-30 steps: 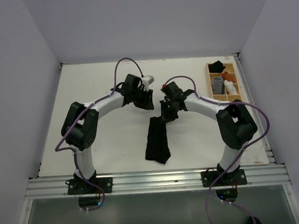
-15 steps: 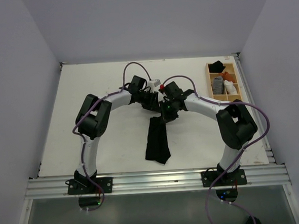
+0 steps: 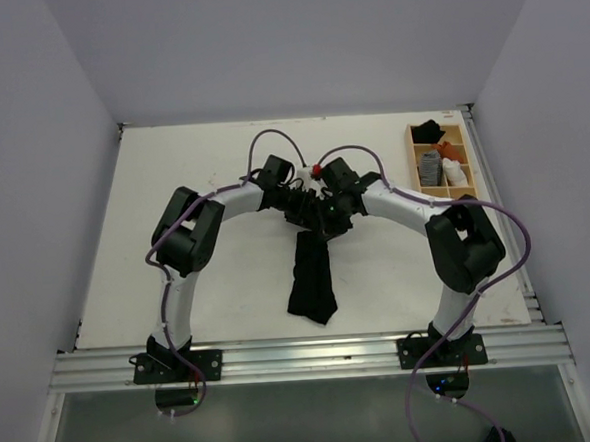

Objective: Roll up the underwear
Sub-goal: Fold the underwear

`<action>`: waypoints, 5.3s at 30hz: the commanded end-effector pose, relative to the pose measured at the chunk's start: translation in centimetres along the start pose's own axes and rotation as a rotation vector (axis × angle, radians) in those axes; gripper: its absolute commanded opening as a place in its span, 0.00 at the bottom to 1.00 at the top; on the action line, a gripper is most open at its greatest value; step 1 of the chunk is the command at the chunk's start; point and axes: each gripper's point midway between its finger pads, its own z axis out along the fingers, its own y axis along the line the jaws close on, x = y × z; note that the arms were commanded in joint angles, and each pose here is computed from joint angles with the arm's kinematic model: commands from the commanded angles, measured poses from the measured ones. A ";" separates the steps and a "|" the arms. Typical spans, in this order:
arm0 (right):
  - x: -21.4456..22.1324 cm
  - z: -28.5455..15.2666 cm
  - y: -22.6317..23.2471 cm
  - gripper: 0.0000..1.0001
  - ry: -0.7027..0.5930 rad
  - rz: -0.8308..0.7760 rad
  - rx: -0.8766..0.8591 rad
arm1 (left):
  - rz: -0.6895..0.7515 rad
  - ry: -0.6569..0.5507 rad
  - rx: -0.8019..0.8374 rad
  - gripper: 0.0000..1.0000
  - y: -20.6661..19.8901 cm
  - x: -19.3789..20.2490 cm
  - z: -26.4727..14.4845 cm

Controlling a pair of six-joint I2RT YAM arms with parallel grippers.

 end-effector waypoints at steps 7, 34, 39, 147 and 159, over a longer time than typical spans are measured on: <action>-1.6 0.2 -1.6 0.01 -0.024 -0.036 0.064 | 0.033 0.028 0.025 0.17 0.1 0.8 0.3; -2.2 0.6 -1.9 0.35 -0.035 -0.021 0.026 | 0.028 -0.300 -0.440 0.36 0.9 -6.5 -10.8; -3.0 -2.4 -0.4 0.43 -0.065 0.012 -0.005 | 0.015 -0.310 -0.354 0.36 -1.3 -4.2 -11.0; 14.0 -3.0 -1.0 0.59 0.107 0.045 0.067 | 0.087 -0.211 -0.315 0.29 -1.4 -4.7 -4.5; 15.5 -1.7 -0.1 0.27 0.128 0.082 -0.041 | 0.075 -0.255 -0.413 0.29 1.4 -5.6 -9.3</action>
